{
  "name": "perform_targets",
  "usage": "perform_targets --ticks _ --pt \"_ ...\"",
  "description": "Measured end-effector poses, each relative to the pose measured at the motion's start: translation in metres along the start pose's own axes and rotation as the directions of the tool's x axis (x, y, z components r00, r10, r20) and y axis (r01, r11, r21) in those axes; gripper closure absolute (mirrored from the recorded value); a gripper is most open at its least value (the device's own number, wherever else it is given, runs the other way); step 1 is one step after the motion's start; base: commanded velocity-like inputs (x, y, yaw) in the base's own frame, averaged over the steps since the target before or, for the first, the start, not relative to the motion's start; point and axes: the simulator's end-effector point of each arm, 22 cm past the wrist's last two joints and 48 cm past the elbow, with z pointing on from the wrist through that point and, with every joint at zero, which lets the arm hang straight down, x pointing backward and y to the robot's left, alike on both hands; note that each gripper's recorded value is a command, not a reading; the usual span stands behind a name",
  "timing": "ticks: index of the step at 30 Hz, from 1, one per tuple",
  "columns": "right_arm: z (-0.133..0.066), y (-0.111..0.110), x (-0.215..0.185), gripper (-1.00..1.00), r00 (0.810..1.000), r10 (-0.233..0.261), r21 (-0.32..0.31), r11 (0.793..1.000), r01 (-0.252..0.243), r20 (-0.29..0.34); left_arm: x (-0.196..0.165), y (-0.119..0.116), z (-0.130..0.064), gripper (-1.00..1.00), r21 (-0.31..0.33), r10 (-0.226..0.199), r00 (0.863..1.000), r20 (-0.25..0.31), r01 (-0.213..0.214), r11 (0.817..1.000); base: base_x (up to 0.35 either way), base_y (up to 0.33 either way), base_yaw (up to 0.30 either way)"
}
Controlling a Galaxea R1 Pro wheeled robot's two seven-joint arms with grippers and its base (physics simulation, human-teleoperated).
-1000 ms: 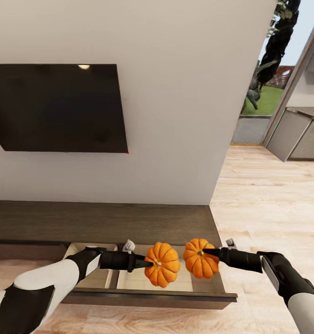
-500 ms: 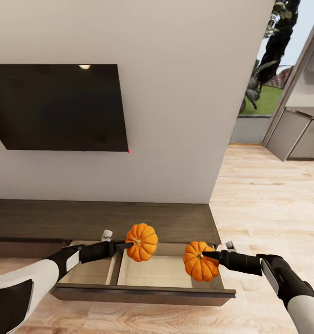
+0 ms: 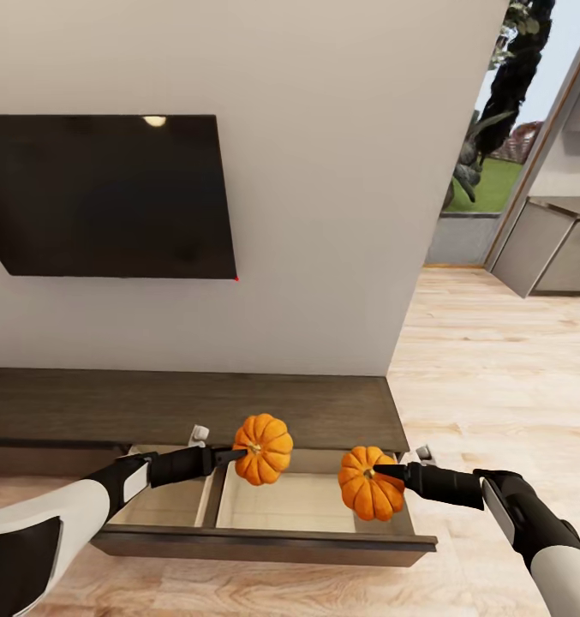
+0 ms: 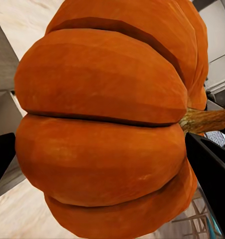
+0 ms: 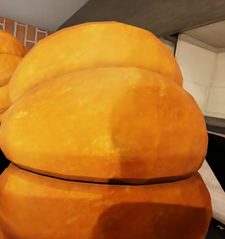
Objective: Place each of the two pumpkins and all three candles from the living room inside a cabinet in the living room (use any cabinet), then make sure every cabinet is closed, and position the cauldron so it is next to a table in the living room.
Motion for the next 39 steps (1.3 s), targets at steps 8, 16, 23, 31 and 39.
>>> perform_targets --ticks 8,16,23,31,39 --pt "0.004 -0.005 -0.002 1.00 1.000 0.000 -0.001 1.000 0.000 0.003 0.002 0.007 0.002 1.00 -0.004 0.001 1.000 -0.007 -0.001 1.000 0.000 0.000 0.000" --pt "0.006 -0.010 -0.002 1.00 1.000 0.000 0.005 1.000 0.000 0.002 0.004 0.031 -0.013 1.00 -0.079 -0.022 1.000 -0.020 0.021 0.997 0.000 0.000 0.000" --pt "0.013 -0.014 -0.001 1.00 1.000 0.000 0.003 1.000 0.000 -0.003 0.023 0.083 0.012 1.00 -0.320 -0.023 0.997 -0.076 -0.002 0.947 0.000 0.000 0.000" --pt "0.021 -0.031 0.006 1.00 1.000 0.001 0.031 1.000 -0.001 -0.007 0.050 0.106 0.078 1.00 -0.501 -0.040 0.994 -0.101 -0.017 0.865 0.000 0.000 0.000" --pt "0.032 -0.066 0.022 1.00 0.999 0.038 0.121 0.992 -0.035 -0.019 0.060 0.127 0.081 1.00 -0.588 -0.045 0.993 -0.110 -0.028 0.808 0.000 0.000 0.000"
